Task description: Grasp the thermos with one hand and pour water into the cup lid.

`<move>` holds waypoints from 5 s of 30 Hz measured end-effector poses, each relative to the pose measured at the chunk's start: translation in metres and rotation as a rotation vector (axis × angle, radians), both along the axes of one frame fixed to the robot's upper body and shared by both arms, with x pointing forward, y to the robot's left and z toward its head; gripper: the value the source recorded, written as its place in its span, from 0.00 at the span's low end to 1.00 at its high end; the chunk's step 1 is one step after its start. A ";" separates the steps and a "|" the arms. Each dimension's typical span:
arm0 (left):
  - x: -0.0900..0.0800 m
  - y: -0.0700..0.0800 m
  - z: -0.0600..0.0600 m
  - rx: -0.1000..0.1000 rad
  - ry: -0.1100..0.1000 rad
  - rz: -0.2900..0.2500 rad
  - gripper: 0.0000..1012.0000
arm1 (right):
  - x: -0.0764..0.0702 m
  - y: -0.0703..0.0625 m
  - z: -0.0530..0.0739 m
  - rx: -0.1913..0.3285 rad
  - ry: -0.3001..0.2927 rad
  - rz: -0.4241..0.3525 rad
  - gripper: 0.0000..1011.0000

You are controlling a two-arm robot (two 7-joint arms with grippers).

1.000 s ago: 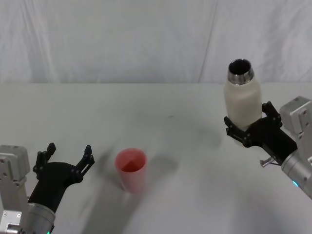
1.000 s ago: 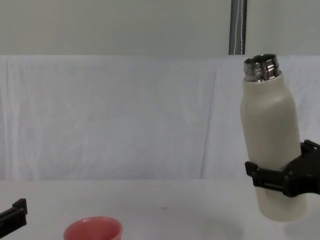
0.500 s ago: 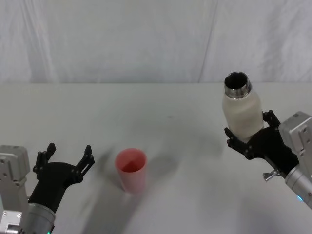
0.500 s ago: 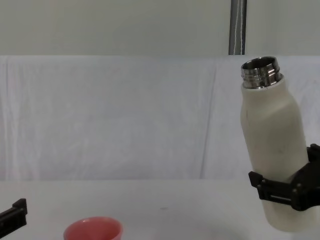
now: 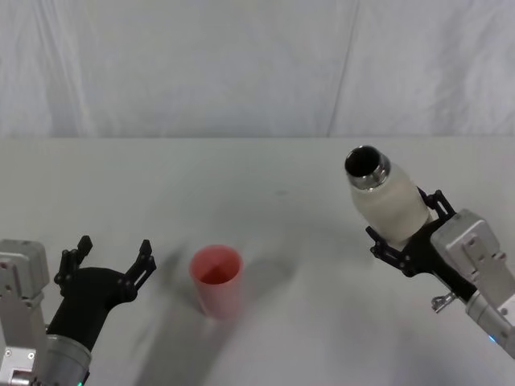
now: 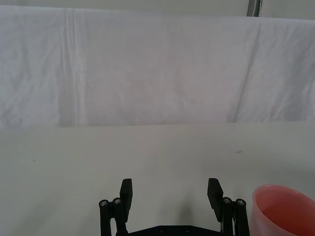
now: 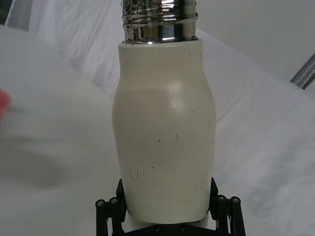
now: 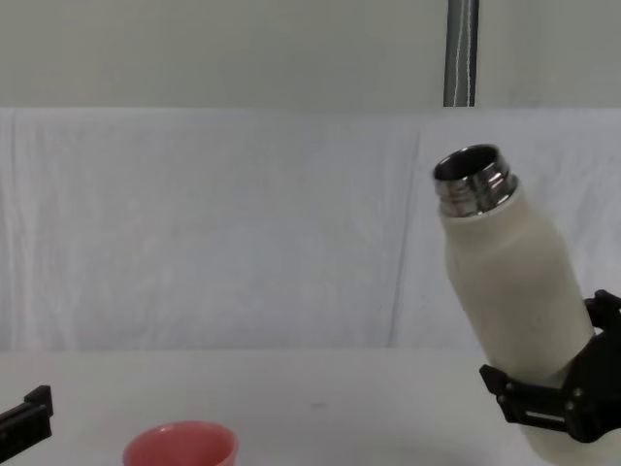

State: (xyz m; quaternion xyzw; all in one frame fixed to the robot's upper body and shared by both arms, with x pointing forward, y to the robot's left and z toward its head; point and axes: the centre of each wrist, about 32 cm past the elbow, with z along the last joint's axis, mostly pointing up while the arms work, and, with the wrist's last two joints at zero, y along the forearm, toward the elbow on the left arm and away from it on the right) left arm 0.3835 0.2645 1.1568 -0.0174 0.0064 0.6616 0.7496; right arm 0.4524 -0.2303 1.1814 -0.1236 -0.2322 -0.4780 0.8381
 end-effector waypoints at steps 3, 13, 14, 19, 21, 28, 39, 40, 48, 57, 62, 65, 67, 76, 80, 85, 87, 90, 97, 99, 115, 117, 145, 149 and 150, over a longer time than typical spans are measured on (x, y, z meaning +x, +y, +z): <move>0.000 0.000 0.000 0.000 0.000 0.000 0.99 | 0.003 0.002 0.000 -0.045 -0.020 0.005 0.94; 0.000 0.000 0.000 0.000 0.000 0.000 0.99 | 0.014 0.011 0.002 -0.136 -0.067 0.034 0.94; 0.000 0.000 0.000 0.000 0.000 0.000 0.99 | 0.016 0.013 0.003 -0.148 -0.076 0.039 0.94; 0.000 0.000 0.000 0.000 0.000 0.000 0.99 | 0.021 0.018 0.003 -0.180 -0.087 0.060 0.94; 0.000 0.000 0.000 0.000 0.000 0.000 0.99 | 0.023 0.021 0.003 -0.193 -0.087 0.071 0.94; 0.000 0.000 0.000 0.000 0.000 0.000 0.99 | 0.028 0.027 0.003 -0.240 -0.096 0.092 0.94; 0.000 0.000 0.000 0.000 0.000 0.000 0.99 | 0.036 0.036 0.002 -0.303 -0.110 0.118 0.94; 0.000 0.000 0.000 0.000 0.000 0.000 0.99 | 0.037 0.037 0.002 -0.306 -0.111 0.121 0.94; 0.000 0.000 0.000 0.000 0.000 0.000 0.99 | 0.045 0.048 0.001 -0.336 -0.122 0.140 0.94; 0.000 0.000 0.000 0.000 0.000 0.000 0.99 | 0.052 0.054 0.001 -0.395 -0.157 0.157 0.94; 0.000 0.000 0.000 0.000 0.000 0.000 0.99 | 0.057 0.054 0.001 -0.432 -0.178 0.162 0.94; 0.000 0.000 0.000 0.000 0.000 0.000 0.99 | 0.058 0.054 0.001 -0.449 -0.190 0.160 0.94; 0.000 0.000 0.000 0.000 0.000 0.000 0.99 | 0.059 0.055 0.002 -0.461 -0.197 0.159 0.94; 0.000 0.000 0.000 0.000 0.000 0.000 0.99 | 0.057 0.055 0.001 -0.503 -0.207 0.119 0.94; 0.000 0.000 0.000 0.000 0.000 0.000 0.99 | 0.056 0.055 0.001 -0.515 -0.203 0.101 0.94; 0.000 0.000 0.000 0.000 0.000 0.000 0.99 | 0.055 0.055 0.001 -0.540 -0.208 0.086 0.94; 0.000 0.000 0.000 0.000 0.000 0.000 0.99 | 0.054 0.056 0.000 -0.553 -0.213 0.084 0.94; 0.000 0.000 0.000 0.000 0.000 0.000 0.99 | 0.054 0.056 0.000 -0.570 -0.219 0.085 0.94; 0.000 0.000 0.000 0.000 0.000 0.000 0.99 | 0.055 0.058 0.000 -0.612 -0.246 0.098 0.94; 0.000 0.000 0.000 0.000 0.000 0.000 0.99 | 0.055 0.059 0.000 -0.619 -0.251 0.103 0.94; 0.000 0.000 0.000 0.000 0.000 0.000 0.99 | 0.060 0.064 0.002 -0.658 -0.282 0.129 0.94; 0.000 0.000 0.000 0.000 0.000 0.000 0.99 | 0.061 0.065 0.003 -0.664 -0.288 0.133 0.94; 0.000 0.000 0.000 0.000 0.000 0.000 0.99 | 0.072 0.071 0.008 -0.717 -0.346 0.170 0.94; 0.000 0.000 0.000 0.000 0.000 0.000 0.99 | 0.074 0.073 0.009 -0.726 -0.351 0.174 0.94; 0.000 0.000 0.000 0.000 0.000 0.000 0.99 | 0.074 0.073 0.009 -0.726 -0.351 0.174 0.94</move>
